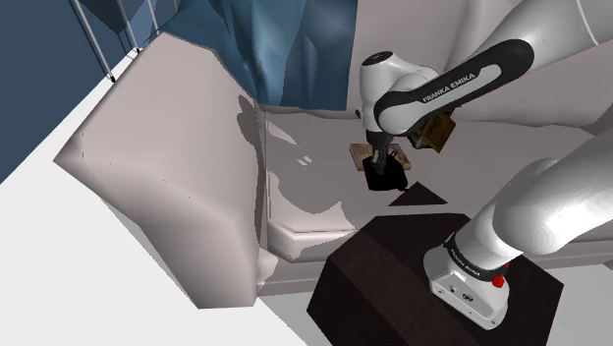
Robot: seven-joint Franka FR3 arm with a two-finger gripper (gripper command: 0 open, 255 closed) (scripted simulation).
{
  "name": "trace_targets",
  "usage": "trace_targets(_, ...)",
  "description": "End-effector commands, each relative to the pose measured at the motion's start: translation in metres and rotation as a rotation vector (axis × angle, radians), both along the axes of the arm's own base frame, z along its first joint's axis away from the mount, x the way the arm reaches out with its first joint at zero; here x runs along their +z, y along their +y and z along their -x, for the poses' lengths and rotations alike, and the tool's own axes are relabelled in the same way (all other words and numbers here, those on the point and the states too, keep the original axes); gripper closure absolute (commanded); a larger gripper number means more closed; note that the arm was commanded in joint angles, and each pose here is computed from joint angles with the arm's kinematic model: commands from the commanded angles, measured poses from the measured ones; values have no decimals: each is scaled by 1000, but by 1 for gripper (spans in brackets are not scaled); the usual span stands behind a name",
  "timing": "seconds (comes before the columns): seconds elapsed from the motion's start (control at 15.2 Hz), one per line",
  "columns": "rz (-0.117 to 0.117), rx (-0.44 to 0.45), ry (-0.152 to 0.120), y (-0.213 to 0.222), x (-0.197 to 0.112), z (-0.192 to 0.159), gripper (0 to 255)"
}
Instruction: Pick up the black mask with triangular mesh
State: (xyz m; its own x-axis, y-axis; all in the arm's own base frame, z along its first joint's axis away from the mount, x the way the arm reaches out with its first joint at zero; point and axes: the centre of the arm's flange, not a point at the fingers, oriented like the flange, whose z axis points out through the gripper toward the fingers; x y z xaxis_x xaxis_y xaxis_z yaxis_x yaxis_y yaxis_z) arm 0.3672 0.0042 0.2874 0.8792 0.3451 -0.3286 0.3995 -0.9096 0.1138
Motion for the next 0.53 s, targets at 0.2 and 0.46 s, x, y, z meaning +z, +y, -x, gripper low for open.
trace_targets(0.2,0,-1,0,0,-1,0,255)
trace_targets(0.46,0,-1,0,0,10,0,255)
